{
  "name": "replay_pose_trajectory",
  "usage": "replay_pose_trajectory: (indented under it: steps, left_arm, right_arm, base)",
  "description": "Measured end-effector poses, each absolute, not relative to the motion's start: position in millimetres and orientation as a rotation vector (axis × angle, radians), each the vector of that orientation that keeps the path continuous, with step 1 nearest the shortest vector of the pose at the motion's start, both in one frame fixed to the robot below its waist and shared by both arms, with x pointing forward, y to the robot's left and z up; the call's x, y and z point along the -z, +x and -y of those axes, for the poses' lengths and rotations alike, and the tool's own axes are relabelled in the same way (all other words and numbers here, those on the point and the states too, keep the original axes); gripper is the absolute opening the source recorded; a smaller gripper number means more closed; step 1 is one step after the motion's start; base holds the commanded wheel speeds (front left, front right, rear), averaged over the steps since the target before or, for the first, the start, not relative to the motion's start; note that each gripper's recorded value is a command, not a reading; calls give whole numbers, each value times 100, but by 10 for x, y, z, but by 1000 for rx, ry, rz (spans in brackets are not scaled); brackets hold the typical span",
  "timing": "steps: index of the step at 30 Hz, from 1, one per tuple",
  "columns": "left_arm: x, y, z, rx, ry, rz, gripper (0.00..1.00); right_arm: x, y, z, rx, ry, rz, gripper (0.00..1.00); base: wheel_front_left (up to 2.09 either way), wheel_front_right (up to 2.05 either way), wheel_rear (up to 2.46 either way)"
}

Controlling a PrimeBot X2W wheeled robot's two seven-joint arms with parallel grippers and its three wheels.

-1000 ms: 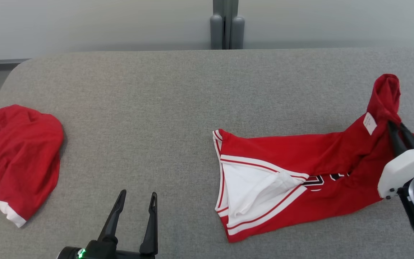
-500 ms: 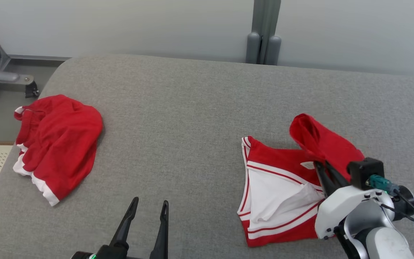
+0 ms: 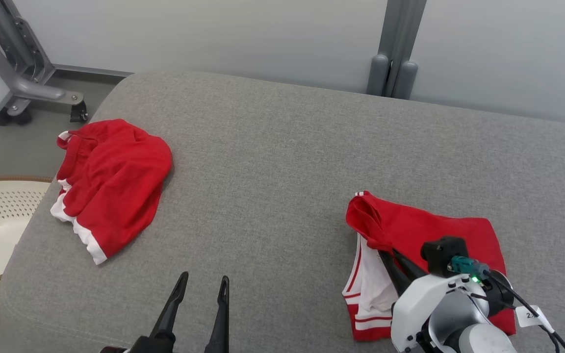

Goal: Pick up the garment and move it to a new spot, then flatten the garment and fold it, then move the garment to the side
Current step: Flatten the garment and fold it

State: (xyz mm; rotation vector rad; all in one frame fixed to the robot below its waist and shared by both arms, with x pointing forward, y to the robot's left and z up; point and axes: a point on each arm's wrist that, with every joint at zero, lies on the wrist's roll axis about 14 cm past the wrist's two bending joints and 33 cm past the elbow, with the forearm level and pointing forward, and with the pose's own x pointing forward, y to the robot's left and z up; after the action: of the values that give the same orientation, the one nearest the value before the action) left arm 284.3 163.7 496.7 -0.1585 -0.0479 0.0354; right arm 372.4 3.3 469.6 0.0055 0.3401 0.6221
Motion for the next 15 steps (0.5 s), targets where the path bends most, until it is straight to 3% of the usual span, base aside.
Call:
replay_pose_trajectory:
  steps: [1,7,15]
  left_arm:
    - [-4966,2842,-1636,-36,-159,48,100]
    - [-4970,2842,-1591,-23,-168,49,100]
    - [-5038,2941,-1461,32,-166,69,100]
  right_arm:
    - [-4710,3717,-49,-627,13,-335,100]
    - [-5036,3773,20,-601,82,-215,100]
    - [-5268,3940,811,-362,78,-96,100]
  base:
    - [0,0,0]
    - [0,0,0]
    - [0,0,0]
